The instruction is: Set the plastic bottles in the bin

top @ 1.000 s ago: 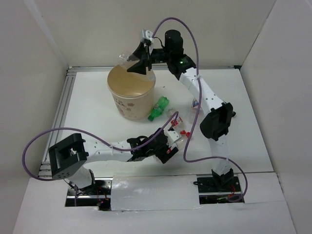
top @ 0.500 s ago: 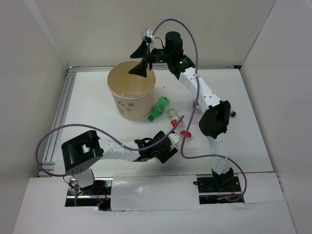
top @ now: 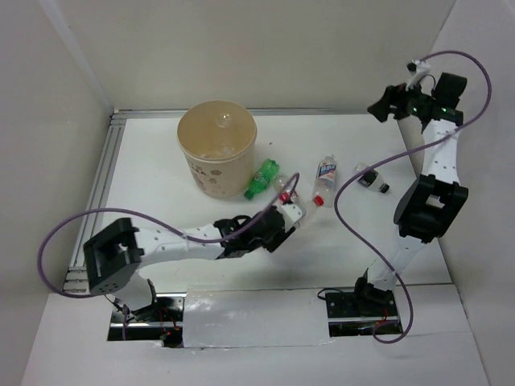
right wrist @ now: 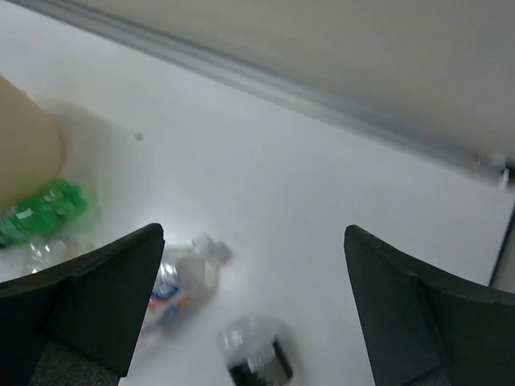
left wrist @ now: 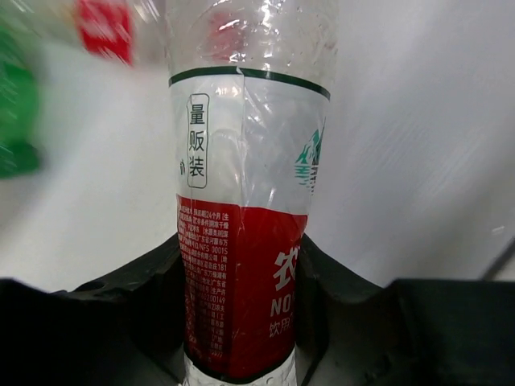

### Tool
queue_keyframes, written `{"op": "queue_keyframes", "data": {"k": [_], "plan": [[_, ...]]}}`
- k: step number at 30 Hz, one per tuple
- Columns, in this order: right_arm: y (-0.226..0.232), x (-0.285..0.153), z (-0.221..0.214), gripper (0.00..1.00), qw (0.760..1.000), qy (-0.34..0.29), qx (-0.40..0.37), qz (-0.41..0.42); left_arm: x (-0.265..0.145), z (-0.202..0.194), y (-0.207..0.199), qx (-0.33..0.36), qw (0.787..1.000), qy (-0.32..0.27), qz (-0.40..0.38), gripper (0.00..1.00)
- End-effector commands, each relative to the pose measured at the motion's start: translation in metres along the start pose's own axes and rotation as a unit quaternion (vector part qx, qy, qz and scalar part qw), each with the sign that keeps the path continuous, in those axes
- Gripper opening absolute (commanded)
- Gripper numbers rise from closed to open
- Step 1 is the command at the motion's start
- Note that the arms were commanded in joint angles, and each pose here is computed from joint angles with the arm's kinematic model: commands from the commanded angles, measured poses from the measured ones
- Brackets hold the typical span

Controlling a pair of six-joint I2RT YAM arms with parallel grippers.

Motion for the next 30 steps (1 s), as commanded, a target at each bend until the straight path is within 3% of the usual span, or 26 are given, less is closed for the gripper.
{"op": "queue_keyframes", "data": {"k": [1,5,7,8,9,10,11,12,13,15,17,18,21,24,25,28,30], "plan": [[0.013,-0.028,-0.047,1.00,0.994,0.103,0.029,0.001,-0.058,0.096,0.031,-0.051,0.985,-0.161,0.023,0.00],[0.012,-0.038,-0.107,1.00,0.983,0.178,0.042,-0.036,-0.109,0.151,0.092,-0.109,0.955,-0.266,0.078,0.02],[0.011,-0.040,-0.120,0.80,0.979,0.195,0.033,-0.056,-0.127,0.173,0.127,-0.138,0.933,-0.312,0.120,0.05],[0.015,-0.041,-0.137,0.51,0.974,0.215,0.039,-0.057,-0.135,0.185,0.150,-0.154,0.917,-0.336,0.151,0.05],[0.014,-0.042,-0.137,0.51,0.973,0.219,0.038,-0.062,-0.136,0.186,0.158,-0.159,0.912,-0.342,0.160,0.05],[0.011,-0.039,-0.146,0.28,0.970,0.230,0.040,-0.063,-0.137,0.188,0.170,-0.175,0.902,-0.347,0.189,0.05],[0.011,-0.039,-0.153,0.28,0.967,0.242,0.044,-0.060,-0.139,0.193,0.179,-0.181,0.895,-0.352,0.204,0.07],[0.010,-0.039,-0.159,0.33,0.963,0.257,0.049,-0.066,-0.129,0.187,0.195,-0.188,0.893,-0.337,0.232,0.10],[0.010,-0.038,-0.168,0.56,0.960,0.268,0.057,-0.058,-0.129,0.190,0.204,-0.201,0.882,-0.341,0.254,0.10],[0.006,-0.040,-0.174,0.78,0.957,0.277,0.056,-0.064,-0.120,0.185,0.218,-0.211,0.879,-0.326,0.276,0.16],[0.006,-0.042,-0.184,0.92,0.953,0.292,0.042,-0.067,-0.107,0.175,0.233,-0.217,0.876,-0.302,0.307,0.23],[0.006,-0.043,-0.183,1.00,0.953,0.291,0.036,-0.073,-0.102,0.170,0.238,-0.223,0.874,-0.291,0.318,0.34],[0.006,-0.040,-0.181,1.00,0.955,0.289,0.020,-0.068,-0.092,0.156,0.247,-0.239,0.878,-0.258,0.325,0.52],[0.010,-0.036,-0.190,1.00,0.952,0.304,0.012,-0.046,-0.094,0.146,0.247,-0.243,0.880,-0.253,0.321,0.77],[0.013,-0.034,-0.193,1.00,0.949,0.311,0.002,-0.040,-0.097,0.142,0.245,-0.242,0.882,-0.250,0.317,0.99],[0.020,-0.030,-0.204,1.00,0.943,0.332,-0.010,-0.029,-0.112,0.147,0.243,-0.232,0.882,-0.264,0.313,1.00],[0.022,-0.027,-0.215,0.95,0.937,0.348,-0.017,-0.018,-0.123,0.156,0.227,-0.203,0.891,-0.278,0.297,1.00]]}}
Point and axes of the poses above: each gripper's point midway between its finger pads, its own x axis out along the fingers, its own y axis along the line the jaws close on, z = x × y, the point moved 9 cm from there along -x, back along the fingers, and after that the axes turned 5 degrees about -x, right-handed, at the moved point
